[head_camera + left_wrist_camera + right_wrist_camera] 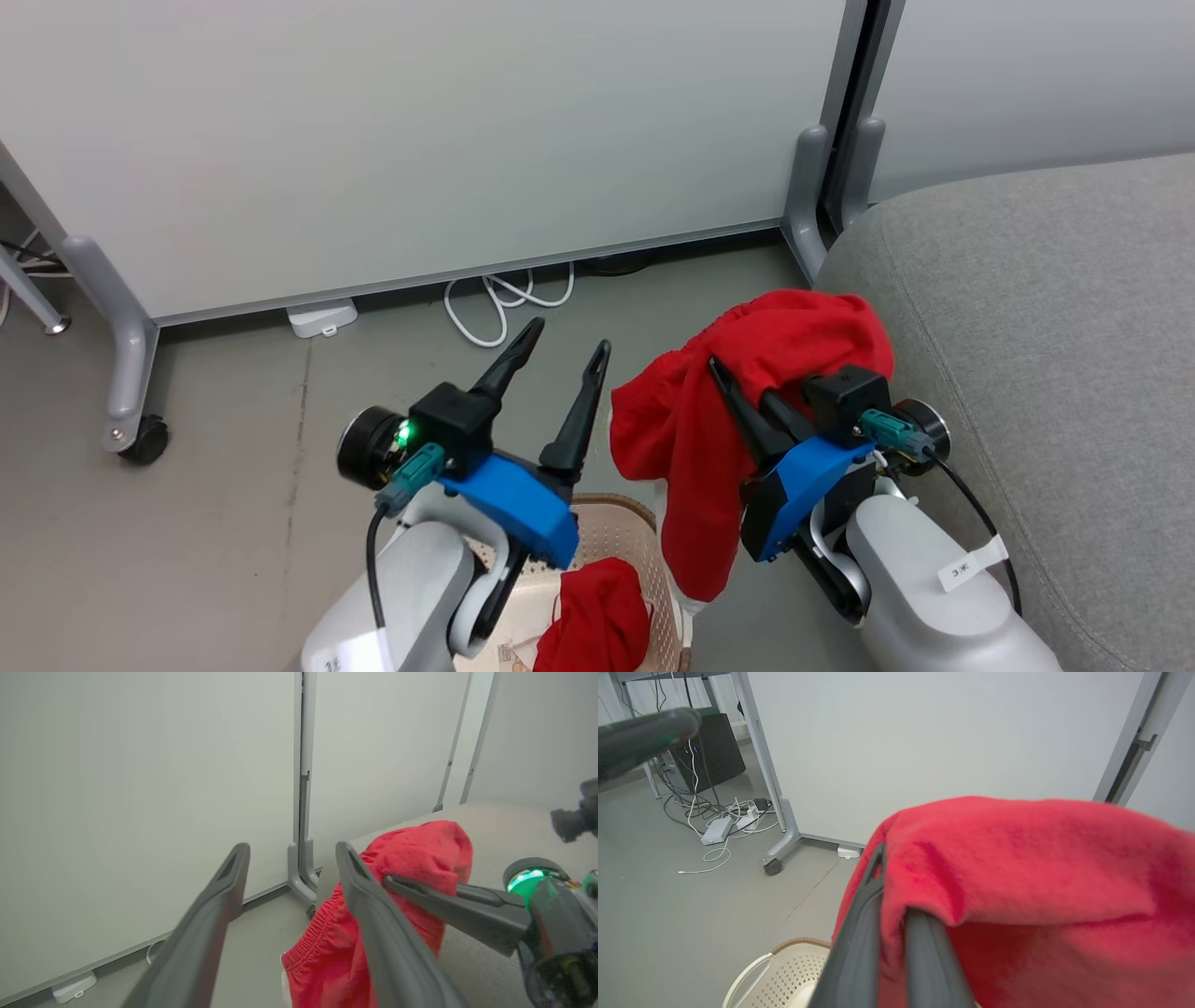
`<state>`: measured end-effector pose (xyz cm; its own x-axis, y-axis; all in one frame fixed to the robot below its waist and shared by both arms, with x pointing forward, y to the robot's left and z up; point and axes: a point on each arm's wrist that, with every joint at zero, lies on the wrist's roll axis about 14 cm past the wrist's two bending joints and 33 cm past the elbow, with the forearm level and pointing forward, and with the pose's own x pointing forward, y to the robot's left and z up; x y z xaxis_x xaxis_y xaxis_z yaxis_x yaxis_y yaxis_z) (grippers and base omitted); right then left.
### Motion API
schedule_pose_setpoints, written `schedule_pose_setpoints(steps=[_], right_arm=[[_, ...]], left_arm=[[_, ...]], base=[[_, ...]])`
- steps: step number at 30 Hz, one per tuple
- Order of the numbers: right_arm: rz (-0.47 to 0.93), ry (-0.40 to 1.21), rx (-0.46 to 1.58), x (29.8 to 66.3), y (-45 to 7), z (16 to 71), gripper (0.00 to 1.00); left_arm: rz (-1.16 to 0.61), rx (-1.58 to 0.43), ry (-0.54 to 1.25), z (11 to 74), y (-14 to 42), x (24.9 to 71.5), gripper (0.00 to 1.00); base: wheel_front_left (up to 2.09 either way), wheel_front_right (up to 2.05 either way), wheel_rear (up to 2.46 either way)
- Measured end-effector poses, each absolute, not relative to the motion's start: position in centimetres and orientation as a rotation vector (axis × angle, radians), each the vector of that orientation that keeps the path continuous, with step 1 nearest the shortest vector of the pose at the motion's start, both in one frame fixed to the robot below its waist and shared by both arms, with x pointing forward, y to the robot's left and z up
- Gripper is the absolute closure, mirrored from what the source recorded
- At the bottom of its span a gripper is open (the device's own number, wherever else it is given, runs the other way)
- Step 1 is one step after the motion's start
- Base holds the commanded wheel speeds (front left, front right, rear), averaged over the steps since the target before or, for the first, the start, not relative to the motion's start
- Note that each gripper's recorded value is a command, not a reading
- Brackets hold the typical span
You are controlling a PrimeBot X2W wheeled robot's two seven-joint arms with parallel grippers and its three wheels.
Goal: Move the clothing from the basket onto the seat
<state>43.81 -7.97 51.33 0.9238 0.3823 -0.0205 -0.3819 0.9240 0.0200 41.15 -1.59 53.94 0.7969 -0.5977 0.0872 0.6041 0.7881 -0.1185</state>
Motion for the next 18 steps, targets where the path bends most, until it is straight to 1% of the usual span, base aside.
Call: schedule_pose_setpoints(steps=[7, 18], right_arm=[[0.387, 0.013, 0.017, 43.8, -8.0, 51.4, 1.0], [0.385, 0.007, 0.017, 43.5, -8.0, 51.5, 1.0]], left_arm=[[-0.584, -0.15, -0.036, 52.0, 1.3, 39.6, 0.0], [-0.467, -0.15, 0.041, 48.3, 5.6, 37.5, 0.0]], base=[[0.0, 0.0, 0.0], [0.0, 0.0, 0.0]])
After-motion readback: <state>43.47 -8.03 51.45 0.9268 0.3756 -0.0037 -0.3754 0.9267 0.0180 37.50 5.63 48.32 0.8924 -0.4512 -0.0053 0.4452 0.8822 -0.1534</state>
